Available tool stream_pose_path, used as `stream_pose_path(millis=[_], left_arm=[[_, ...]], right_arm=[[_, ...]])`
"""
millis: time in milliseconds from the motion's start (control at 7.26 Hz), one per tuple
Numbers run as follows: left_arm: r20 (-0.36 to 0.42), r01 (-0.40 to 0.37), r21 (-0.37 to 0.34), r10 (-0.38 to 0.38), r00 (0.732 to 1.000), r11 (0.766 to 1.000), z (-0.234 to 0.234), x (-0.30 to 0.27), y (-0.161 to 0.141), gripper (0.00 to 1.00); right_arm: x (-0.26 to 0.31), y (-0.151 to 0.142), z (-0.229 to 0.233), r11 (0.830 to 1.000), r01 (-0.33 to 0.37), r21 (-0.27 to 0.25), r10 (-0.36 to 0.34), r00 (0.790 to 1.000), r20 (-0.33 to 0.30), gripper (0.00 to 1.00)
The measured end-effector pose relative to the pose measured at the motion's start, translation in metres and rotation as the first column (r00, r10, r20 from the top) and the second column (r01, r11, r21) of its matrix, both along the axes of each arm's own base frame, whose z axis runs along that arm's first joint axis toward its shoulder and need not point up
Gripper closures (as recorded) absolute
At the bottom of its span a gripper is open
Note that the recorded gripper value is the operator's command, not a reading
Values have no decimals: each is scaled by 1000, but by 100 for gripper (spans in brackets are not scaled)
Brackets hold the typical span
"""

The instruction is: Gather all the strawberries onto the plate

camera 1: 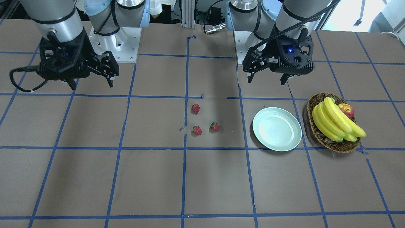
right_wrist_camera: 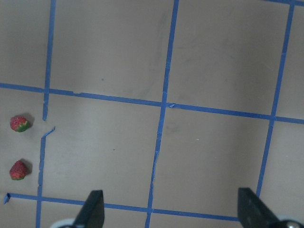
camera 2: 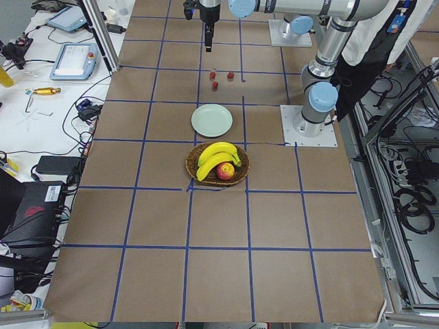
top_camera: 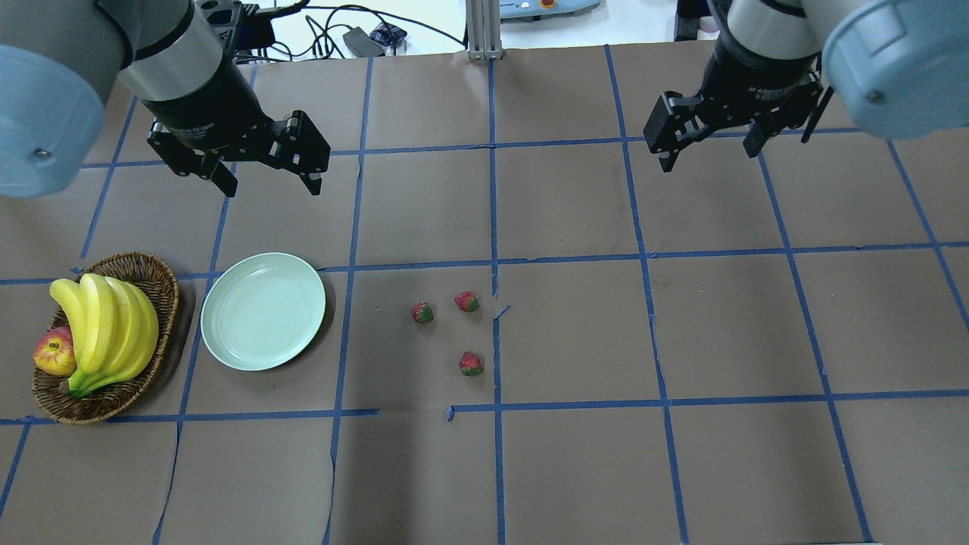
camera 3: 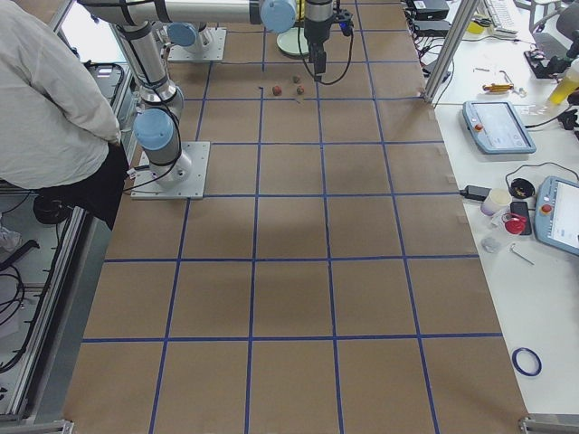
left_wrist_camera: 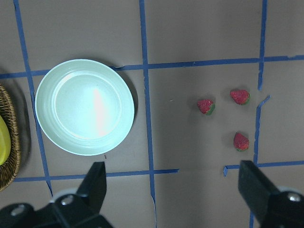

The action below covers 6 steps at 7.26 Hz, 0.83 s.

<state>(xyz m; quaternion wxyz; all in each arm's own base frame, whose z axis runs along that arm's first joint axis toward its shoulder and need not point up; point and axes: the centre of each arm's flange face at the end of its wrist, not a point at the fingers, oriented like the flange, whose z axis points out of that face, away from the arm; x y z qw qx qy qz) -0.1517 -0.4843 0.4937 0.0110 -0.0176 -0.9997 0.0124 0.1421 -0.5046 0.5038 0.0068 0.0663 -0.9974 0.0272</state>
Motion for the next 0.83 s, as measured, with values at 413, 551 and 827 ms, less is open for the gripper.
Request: stream_pose_path(millis=[413,551,827], left_arm=[[0,-2,7,2,1000,1000,-3,0,-1,0],[1,-2,11,2,1000,1000,-5,0,-1,0],[-1,-4,26,4,1000,1000,-13,-1,-3,0]], right_arm=[[2,-7,18,997,43,-62,-42,999,30,0],[2,-8,18,994,76,-73,-74,997,30,0],[2,-7,11,993,95,-64,-93,995,22,0]])
